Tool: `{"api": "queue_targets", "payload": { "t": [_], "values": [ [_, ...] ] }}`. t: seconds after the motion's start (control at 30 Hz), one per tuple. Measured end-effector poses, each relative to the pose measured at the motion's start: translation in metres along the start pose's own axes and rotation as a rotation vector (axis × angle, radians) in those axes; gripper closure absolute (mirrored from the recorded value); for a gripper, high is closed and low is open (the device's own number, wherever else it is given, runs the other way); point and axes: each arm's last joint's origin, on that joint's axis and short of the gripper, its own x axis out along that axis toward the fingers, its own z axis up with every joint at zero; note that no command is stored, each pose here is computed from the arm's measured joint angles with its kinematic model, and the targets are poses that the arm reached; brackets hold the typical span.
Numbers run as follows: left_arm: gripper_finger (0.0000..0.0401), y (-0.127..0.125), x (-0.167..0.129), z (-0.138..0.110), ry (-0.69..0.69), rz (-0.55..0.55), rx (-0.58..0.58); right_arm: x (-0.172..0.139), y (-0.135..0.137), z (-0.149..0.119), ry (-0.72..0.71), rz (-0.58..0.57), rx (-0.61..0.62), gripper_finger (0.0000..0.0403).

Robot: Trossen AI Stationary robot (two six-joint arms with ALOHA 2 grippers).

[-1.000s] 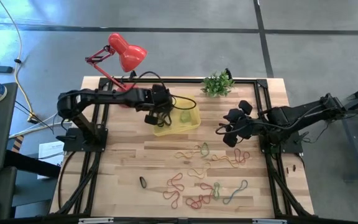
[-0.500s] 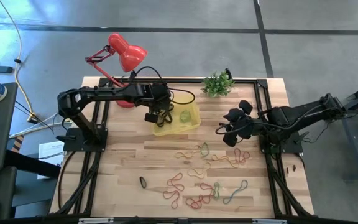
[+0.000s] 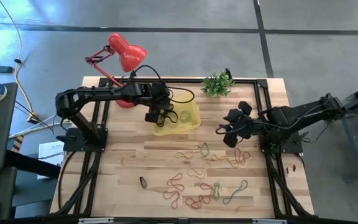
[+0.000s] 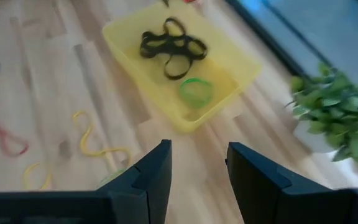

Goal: Pick and place rubber bands into bin
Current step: Put the green rubber band into the yellow bin

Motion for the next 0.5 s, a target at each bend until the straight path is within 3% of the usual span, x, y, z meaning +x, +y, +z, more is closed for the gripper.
{"api": "queue_targets", "payload": {
  "t": [0.23,0.37,0.5],
  "values": [
    [0.0212,-0.025,-0.04,0.014,-0.196,-0.085,0.038,0.032,0.009,-0.035,0.105,0.155,0.014,0.0258],
    [0.022,-0.051,-0.067,0.024,-0.282,-0.088,0.097,0.058,0.017,-0.058,0.026,0.263,0.068,0.0258],
    [0.0224,-0.076,-0.089,0.03,-0.342,-0.074,0.136,0.078,0.015,-0.084,-0.044,0.279,0.093,0.0258]
  ]
}}
